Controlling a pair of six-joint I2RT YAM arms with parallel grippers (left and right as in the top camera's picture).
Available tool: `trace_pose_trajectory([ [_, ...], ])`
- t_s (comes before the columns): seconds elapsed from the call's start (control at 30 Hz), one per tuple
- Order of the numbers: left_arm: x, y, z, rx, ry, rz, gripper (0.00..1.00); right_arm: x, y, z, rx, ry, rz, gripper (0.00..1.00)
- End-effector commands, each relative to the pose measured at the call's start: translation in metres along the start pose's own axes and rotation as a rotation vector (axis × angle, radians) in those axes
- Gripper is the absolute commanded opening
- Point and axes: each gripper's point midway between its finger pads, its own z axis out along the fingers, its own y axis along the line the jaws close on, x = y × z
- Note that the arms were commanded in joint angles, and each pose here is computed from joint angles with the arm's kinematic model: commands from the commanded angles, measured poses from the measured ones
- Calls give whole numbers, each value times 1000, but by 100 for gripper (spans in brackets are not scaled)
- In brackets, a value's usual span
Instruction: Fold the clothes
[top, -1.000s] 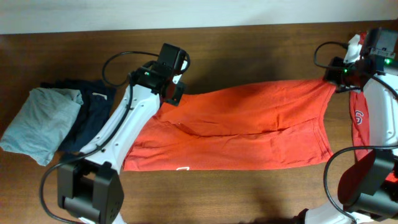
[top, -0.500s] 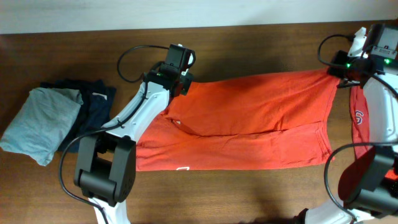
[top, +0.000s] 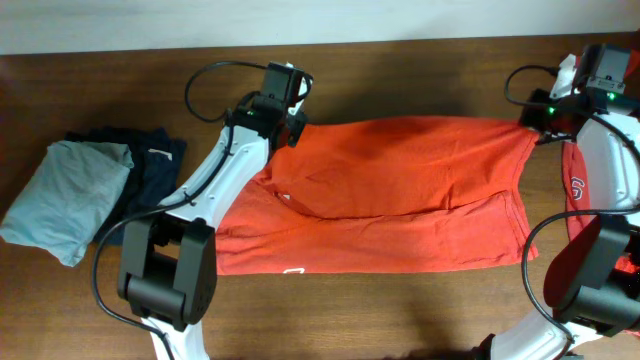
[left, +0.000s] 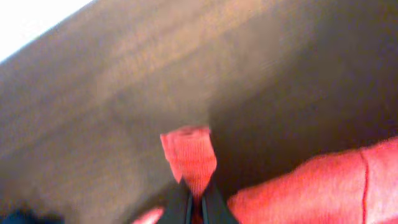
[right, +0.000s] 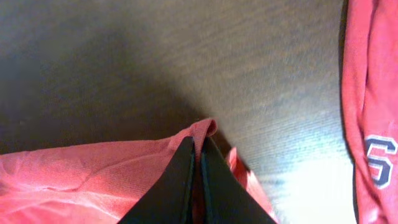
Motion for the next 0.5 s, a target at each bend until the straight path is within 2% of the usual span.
trace_pose_trajectory([
  [0.0,-13,-11,-23,27,-13,40,0,5,-6,-2,21,20,-4,4],
  [0.3,39,-38,-34,85,204,133,0,49,-17,-8,79,199,15,4],
  [0.47,62,-39,-40,98,296,157,0,68,-27,-13,145,273,46,4],
])
